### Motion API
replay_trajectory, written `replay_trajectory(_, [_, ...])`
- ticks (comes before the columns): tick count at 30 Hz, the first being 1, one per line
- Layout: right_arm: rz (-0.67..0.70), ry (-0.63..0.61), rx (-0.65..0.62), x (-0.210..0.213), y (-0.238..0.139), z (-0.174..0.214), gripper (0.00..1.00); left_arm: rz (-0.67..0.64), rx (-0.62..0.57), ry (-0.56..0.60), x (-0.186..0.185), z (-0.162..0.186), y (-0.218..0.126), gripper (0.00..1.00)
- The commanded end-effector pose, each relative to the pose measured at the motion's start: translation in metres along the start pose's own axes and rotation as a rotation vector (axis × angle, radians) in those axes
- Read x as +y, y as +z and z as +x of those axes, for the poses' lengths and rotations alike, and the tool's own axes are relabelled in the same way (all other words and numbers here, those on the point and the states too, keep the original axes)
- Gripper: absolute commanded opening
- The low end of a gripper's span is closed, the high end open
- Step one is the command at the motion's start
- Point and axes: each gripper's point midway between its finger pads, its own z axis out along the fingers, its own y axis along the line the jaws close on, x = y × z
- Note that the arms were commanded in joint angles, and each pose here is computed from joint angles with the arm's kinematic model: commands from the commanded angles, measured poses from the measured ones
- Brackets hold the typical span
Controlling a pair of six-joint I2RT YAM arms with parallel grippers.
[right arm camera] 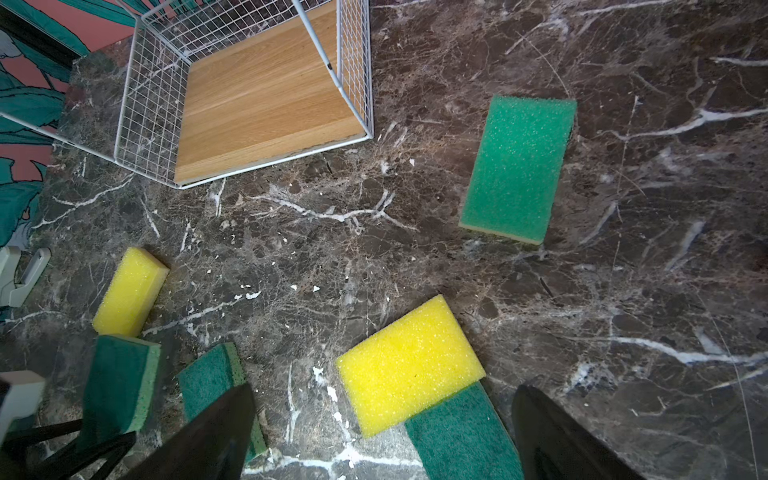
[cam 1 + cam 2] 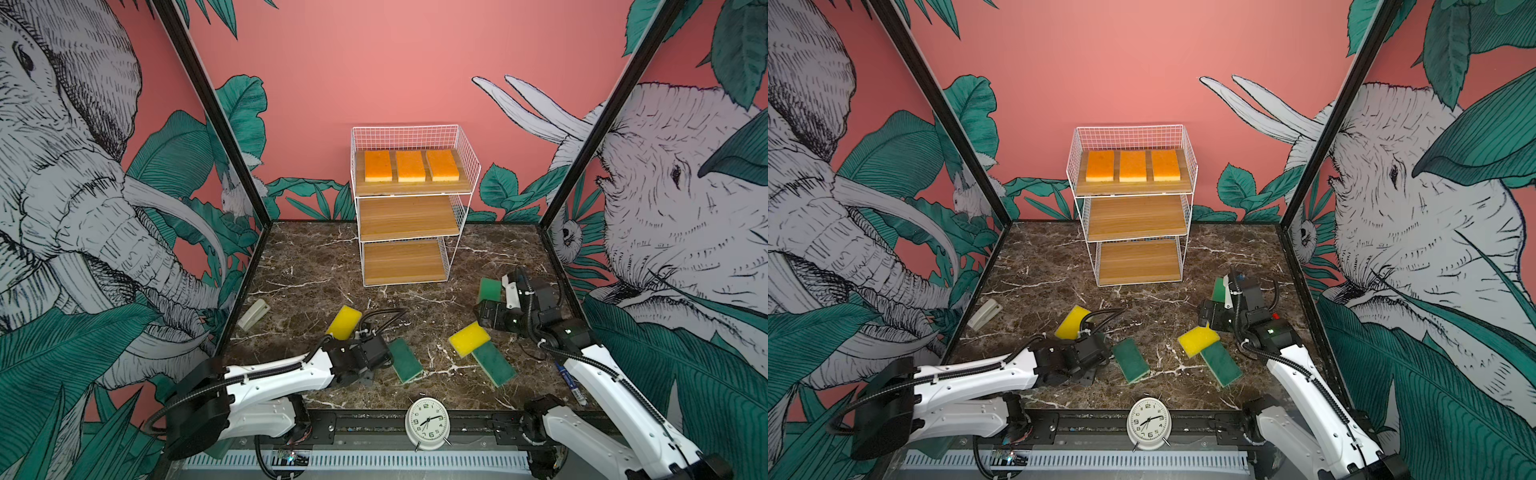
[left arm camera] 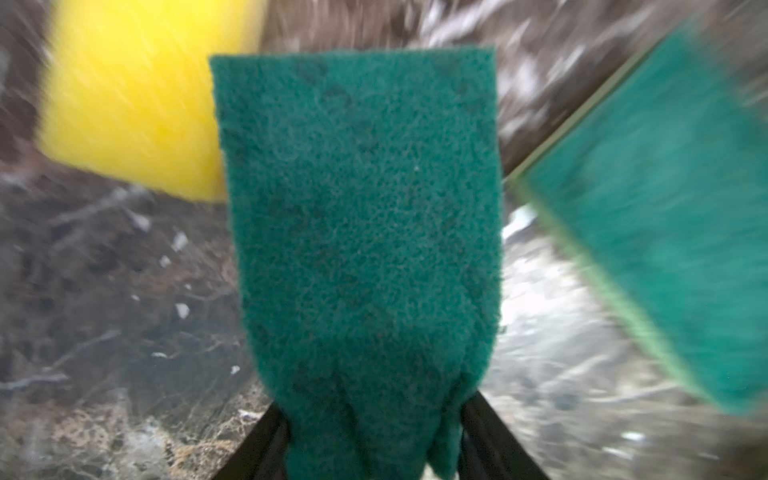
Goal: Place and organize the cleaning sponges onto the shelf
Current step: 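Lift the green scouring pad with the left gripper toward the middle shelf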
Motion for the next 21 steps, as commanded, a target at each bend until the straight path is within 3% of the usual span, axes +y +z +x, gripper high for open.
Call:
replay_trajectory(1, [-0.026,0.001,-0.031,0.004,0.004,-0.006,0.99,0.043,-0.175,-0.036,-0.004,-0.038,-0.028,0.55])
replay_trajectory(4, [-0.049,0.006,-0.050,0.008,0.007,-0.011,0.99,0.100,-0.305,-0.054,-0.015,-0.067,-0.044,0.55])
replay_trajectory(11, [-0.071,-0.003,-0.082,0.012,0.012,-0.017,0.99,0.043,-0.498,0.037,-0.035,-0.139,-0.085,0.56])
replay_trajectory(17, [-0.117,0.004,-0.067,0.020,0.018,-0.017,0.99,0.128,-0.609,0.038,-0.050,-0.208,-0.109,0.55])
replay_trajectory(21, [-0.133,0.009,-0.074,0.022,0.020,-0.017,0.99,0.097,-0.663,0.060,-0.053,-0.245,-0.122,0.55])
